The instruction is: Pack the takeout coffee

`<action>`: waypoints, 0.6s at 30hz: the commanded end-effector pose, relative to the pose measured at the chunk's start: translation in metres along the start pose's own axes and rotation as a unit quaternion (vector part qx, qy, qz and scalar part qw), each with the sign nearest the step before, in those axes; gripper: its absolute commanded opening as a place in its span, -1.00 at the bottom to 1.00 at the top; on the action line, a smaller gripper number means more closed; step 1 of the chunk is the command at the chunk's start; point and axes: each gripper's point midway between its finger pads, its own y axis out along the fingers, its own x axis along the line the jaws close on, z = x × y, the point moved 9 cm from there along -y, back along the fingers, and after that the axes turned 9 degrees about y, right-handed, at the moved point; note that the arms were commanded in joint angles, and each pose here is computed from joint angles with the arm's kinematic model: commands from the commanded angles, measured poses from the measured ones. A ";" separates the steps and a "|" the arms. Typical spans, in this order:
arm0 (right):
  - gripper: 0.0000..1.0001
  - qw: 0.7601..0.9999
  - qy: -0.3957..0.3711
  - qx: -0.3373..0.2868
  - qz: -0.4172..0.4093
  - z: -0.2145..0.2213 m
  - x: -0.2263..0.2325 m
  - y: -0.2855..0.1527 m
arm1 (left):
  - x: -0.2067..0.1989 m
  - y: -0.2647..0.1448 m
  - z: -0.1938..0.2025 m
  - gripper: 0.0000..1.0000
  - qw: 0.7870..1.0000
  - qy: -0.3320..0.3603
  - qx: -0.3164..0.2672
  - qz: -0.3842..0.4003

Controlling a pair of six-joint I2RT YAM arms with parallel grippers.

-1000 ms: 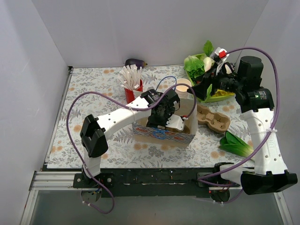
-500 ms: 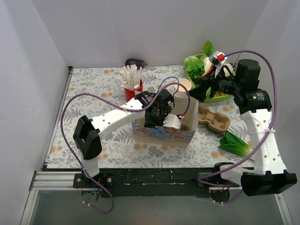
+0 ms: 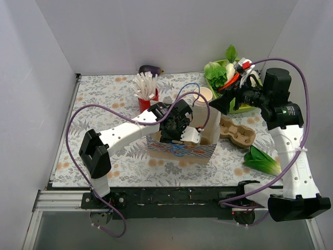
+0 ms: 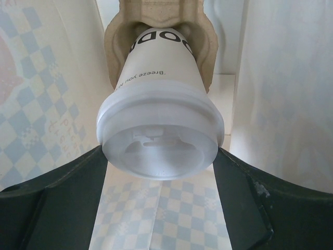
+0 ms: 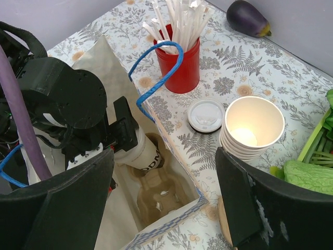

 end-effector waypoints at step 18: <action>0.72 0.999 -0.032 -0.010 0.022 -0.007 0.005 -0.011 | -0.003 -0.018 -0.008 0.47 0.999 -0.026 -0.040 -0.003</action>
